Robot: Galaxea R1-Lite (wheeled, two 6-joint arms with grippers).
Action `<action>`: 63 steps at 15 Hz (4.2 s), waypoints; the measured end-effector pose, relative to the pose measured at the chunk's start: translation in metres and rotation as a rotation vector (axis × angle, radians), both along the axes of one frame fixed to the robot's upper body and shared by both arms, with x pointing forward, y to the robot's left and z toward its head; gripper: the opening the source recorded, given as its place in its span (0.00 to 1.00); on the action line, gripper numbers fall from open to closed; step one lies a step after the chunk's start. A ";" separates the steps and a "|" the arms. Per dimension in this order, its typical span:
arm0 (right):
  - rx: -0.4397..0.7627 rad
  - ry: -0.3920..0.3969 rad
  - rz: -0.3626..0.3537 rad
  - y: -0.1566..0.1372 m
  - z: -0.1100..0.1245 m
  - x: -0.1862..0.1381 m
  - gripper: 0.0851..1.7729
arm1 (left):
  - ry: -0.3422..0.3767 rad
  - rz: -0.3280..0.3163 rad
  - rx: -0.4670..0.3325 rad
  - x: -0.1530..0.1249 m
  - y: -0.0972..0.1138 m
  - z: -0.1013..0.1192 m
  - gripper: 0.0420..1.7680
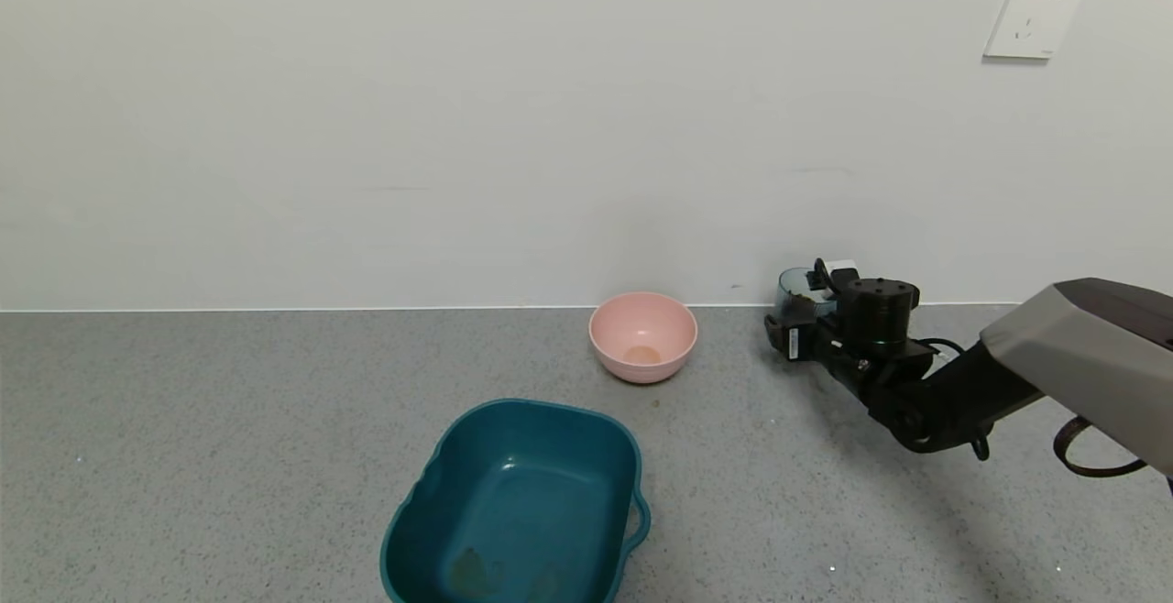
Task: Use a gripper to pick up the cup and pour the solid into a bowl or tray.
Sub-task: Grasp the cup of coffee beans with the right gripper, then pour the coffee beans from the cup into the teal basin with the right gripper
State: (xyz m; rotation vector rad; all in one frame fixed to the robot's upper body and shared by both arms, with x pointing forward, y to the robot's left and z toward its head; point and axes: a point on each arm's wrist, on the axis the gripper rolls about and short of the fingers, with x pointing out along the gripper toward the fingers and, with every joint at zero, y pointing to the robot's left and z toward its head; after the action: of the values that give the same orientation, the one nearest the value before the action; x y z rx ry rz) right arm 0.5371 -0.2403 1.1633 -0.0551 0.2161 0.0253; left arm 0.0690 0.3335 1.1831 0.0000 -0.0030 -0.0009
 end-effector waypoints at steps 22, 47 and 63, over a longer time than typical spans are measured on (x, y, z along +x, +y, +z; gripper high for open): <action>0.026 -0.124 -0.042 0.003 -0.018 0.023 0.96 | -0.001 0.000 0.000 0.000 0.000 0.000 0.99; 0.034 -0.153 -0.042 0.004 -0.023 0.027 0.77 | 0.000 0.000 0.000 0.000 0.000 0.000 0.99; -0.044 -0.135 0.038 0.027 0.043 -0.034 0.76 | 0.000 0.000 0.000 0.000 0.000 0.000 0.99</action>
State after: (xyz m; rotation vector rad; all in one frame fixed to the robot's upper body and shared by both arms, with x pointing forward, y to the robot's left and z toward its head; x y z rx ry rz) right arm 0.5032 -0.2133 1.2065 -0.1041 0.0802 0.0543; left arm 0.0690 0.3335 1.1831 0.0000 -0.0030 -0.0009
